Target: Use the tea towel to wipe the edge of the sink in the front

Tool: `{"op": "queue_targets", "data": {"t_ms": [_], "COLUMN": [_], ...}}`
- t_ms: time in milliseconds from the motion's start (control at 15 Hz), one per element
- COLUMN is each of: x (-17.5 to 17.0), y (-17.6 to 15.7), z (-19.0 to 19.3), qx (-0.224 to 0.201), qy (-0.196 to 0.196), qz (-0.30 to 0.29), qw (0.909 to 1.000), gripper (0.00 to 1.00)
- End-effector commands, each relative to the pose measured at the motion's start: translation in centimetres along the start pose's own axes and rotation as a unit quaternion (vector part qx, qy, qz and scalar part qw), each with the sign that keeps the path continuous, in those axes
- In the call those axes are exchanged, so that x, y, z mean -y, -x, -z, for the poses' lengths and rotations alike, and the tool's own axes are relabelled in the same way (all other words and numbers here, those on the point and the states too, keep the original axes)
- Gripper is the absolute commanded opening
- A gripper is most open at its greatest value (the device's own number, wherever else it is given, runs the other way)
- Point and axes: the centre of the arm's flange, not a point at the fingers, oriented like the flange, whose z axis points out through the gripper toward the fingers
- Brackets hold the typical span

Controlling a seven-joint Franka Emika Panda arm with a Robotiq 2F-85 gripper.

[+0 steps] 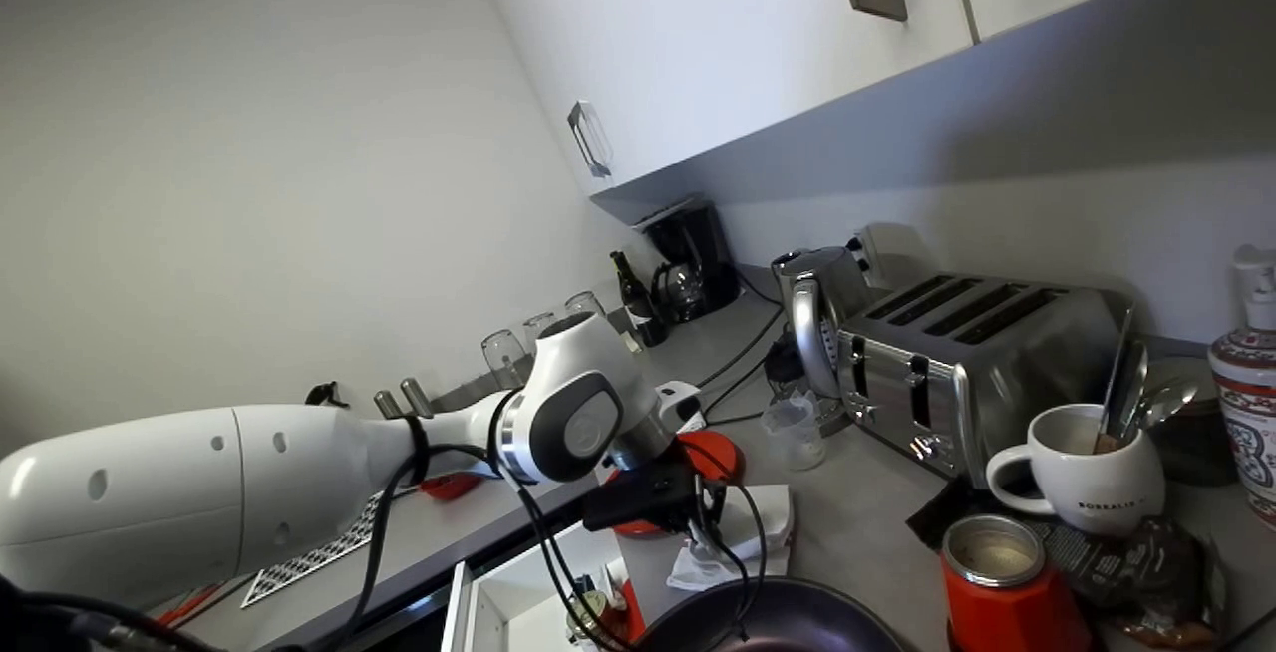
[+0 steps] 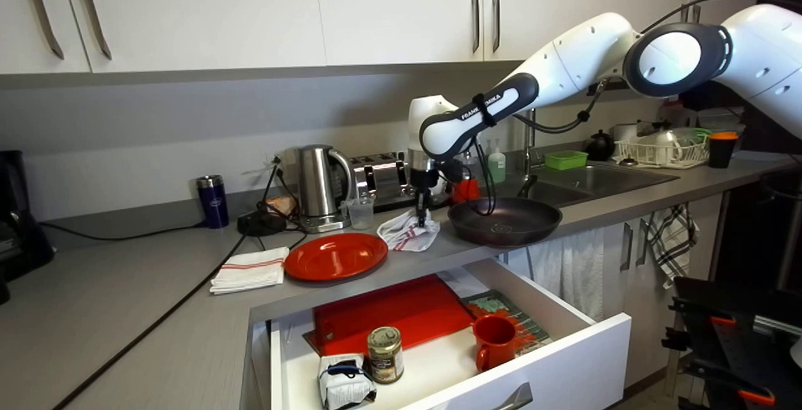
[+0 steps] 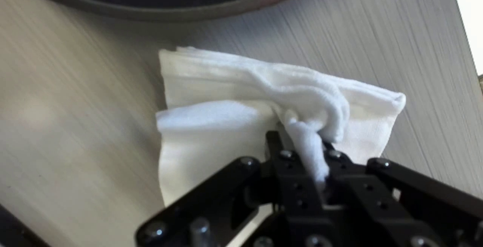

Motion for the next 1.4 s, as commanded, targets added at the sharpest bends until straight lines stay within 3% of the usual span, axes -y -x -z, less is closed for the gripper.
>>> {"op": "queue_targets", "data": {"t_ms": [0, 733, 1333], "x": [0.0, -1.3, -3.2], "y": [-0.4, 1.6, 8.5], "z": [4.8, 18.3, 21.8], "qx": [-0.036, -0.169, -0.172], "qy": [0.005, 0.049, 0.052], "qz": [0.008, -0.019, -0.159], "qw": [0.9993, 0.9843, 0.9708], "gripper": [0.07, 0.07, 0.07]}}
